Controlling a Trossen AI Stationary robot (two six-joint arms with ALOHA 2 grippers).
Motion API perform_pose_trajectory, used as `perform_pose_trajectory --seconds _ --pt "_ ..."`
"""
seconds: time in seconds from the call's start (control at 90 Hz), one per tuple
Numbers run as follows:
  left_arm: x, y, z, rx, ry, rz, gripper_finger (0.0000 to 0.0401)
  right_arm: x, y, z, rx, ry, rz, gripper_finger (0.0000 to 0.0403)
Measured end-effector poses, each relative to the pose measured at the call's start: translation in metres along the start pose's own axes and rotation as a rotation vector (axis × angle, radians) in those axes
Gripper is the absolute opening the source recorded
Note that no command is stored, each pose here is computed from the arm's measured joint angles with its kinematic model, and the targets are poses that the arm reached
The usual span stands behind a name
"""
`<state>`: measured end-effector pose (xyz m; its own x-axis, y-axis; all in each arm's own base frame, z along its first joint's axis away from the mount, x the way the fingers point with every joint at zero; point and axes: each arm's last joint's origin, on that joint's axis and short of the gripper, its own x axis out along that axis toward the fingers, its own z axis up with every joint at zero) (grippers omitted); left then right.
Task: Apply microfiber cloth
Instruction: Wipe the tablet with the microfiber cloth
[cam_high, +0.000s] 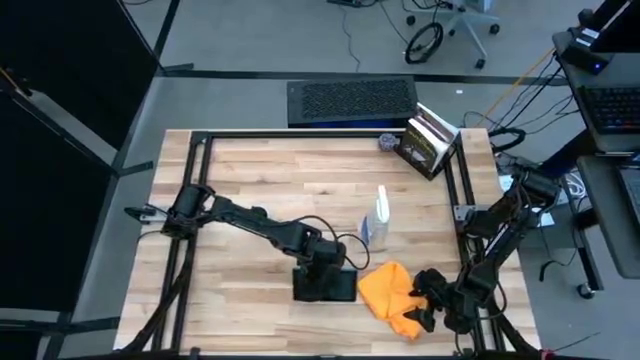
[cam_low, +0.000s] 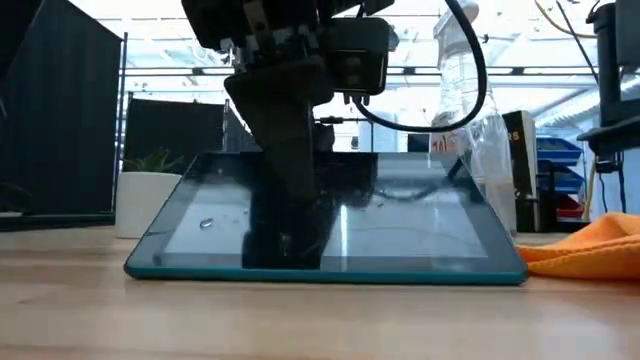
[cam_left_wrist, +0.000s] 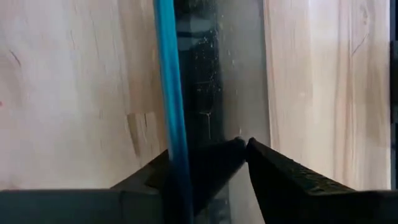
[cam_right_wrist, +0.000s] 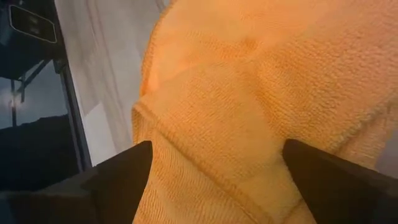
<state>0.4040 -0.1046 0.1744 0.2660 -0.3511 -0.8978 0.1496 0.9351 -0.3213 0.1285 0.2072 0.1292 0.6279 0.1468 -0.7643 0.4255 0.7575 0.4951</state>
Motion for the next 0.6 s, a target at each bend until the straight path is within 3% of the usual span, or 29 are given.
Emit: perform_pose_trajectory --seconds 0.2,0.389,0.6 --pt "-0.009 0.004 -0.001 -0.004 0.008 0.016 0.0148 0.001 -0.001 -0.001 -0.111 0.011 -0.006 0.0352" --pt "-0.017 0.009 0.0 0.018 -0.019 0.111 0.0148 0.003 -0.001 0.001 -0.077 0.026 -0.011 0.0352" --pt "-0.02 0.013 0.0 0.005 -0.015 0.118 0.0148 0.003 0.0 0.001 -0.098 0.032 -0.008 0.0352"
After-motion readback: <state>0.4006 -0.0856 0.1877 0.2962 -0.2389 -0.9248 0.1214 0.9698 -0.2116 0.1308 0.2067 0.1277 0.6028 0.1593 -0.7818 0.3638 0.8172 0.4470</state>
